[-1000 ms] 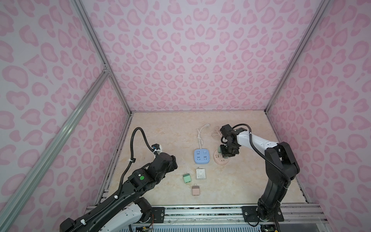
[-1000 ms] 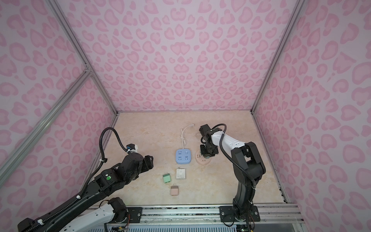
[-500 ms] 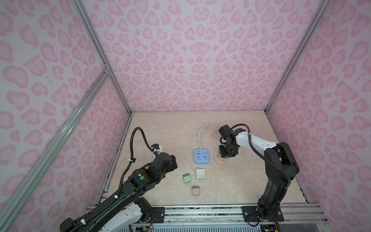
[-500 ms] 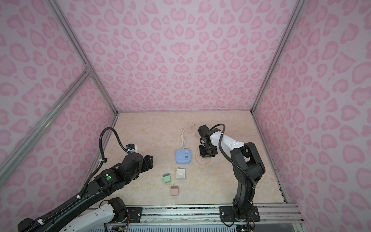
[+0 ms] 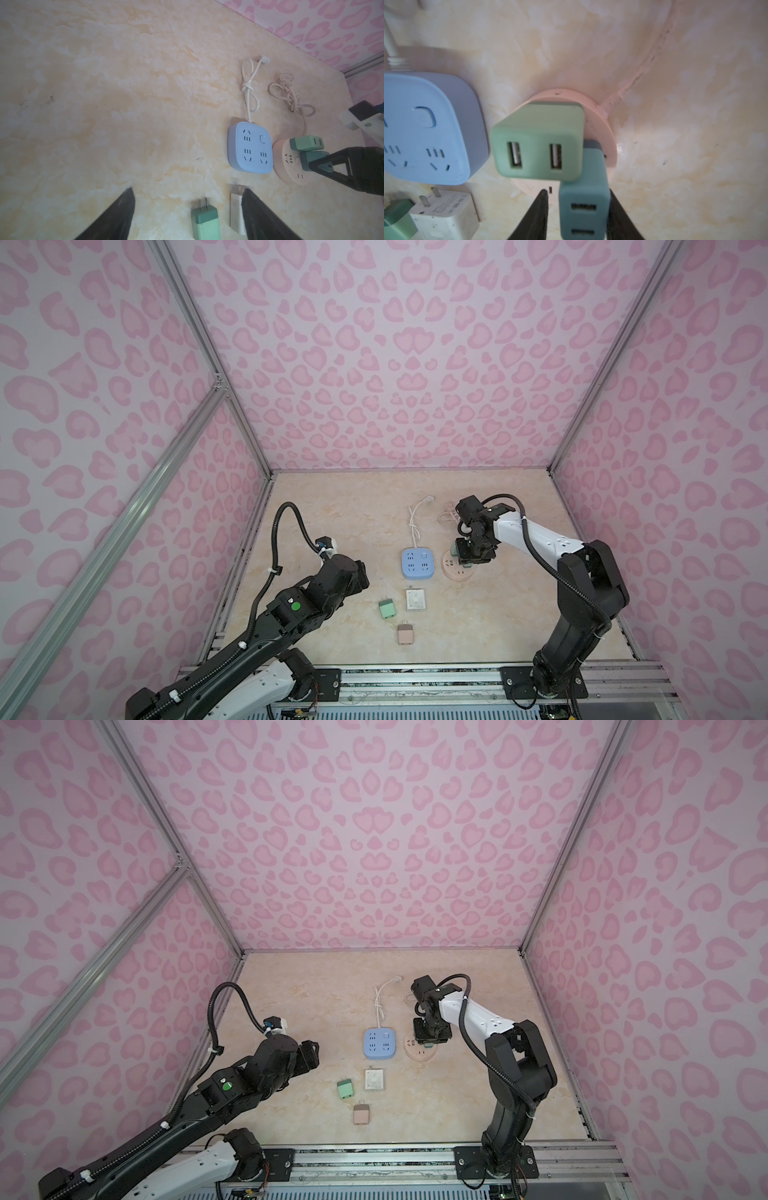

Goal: Insert the plug
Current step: 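Open the right gripper and lift it off the seated teal adapter, then move the right gripper down over the pink cube adapter nearest the robot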

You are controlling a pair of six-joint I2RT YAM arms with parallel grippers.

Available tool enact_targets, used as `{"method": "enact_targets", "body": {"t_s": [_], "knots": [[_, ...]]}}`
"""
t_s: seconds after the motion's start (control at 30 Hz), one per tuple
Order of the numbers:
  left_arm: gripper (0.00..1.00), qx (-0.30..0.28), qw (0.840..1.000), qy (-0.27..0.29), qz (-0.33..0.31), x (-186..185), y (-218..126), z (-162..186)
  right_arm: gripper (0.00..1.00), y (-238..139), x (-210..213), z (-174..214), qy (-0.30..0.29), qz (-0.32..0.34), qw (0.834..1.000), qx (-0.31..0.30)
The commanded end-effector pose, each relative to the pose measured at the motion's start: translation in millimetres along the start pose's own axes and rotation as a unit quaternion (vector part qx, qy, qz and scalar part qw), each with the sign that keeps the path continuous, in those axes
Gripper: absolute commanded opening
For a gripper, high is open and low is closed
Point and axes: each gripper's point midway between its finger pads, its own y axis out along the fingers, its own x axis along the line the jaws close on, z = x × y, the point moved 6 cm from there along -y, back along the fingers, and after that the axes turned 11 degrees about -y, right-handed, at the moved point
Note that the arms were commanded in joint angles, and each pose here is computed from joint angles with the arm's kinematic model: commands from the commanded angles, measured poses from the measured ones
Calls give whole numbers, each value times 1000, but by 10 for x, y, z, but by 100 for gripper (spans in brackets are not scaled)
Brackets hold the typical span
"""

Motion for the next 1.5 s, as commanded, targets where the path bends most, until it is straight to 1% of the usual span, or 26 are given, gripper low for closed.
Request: {"method": "enact_targets", "body": {"t_s": [0.0,0.13,0.2,0.27,0.37,0.47,0.53,0.63,0.7,0.73,0.8,0.87,0.97,1.07,1.2,1.33,1.47], "knots": [[83,-20,1000,0,4,-48,-6,-72,42,-49,-40,121,2,10,1000,14],[83,-28,1000,7,5,-37,27,-65,42,-233,-29,184,9,1,1000,-12],[83,-31,999,14,9,-51,42,-68,41,-339,37,209,12,-27,999,-33],[82,-32,999,25,15,-74,49,-71,41,-492,185,222,4,-60,995,-76],[82,-48,998,36,2,-66,62,-112,42,-729,437,264,-31,-61,990,-126],[82,-57,997,50,-8,-89,64,-154,41,-888,678,319,-69,-39,986,-147],[82,-58,997,56,-10,-117,72,-170,41,-906,854,356,-93,-33,984,-150],[81,-53,996,62,-17,-137,109,-164,40,-887,1174,447,-156,-14,975,-159],[81,-46,997,63,-23,-148,136,-149,41,-849,1371,532,-198,6,968,-156],[81,-43,997,63,-26,-142,145,-142,41,-827,1439,558,-208,14,967,-147],[81,-36,997,53,-37,-123,157,-124,40,-749,1581,628,-227,12,968,-105],[81,-17,998,54,-36,-124,167,-80,40,-659,1677,693,-239,17,968,-75],[81,7,998,53,-25,-119,165,-11,40,-568,1746,767,-238,32,968,-65],[81,15,999,45,-14,-75,141,34,41,-489,1787,828,-227,0,972,-67],[81,9,999,30,-6,2,78,37,42,-369,1914,935,-223,-73,970,-57],[81,5,1000,17,-2,75,6,19,45,-267,1962,1068,-231,-73,969,-41],[82,-5,1000,8,5,125,-80,-13,52,-166,2075,1212,-248,-69,966,-23]]}}
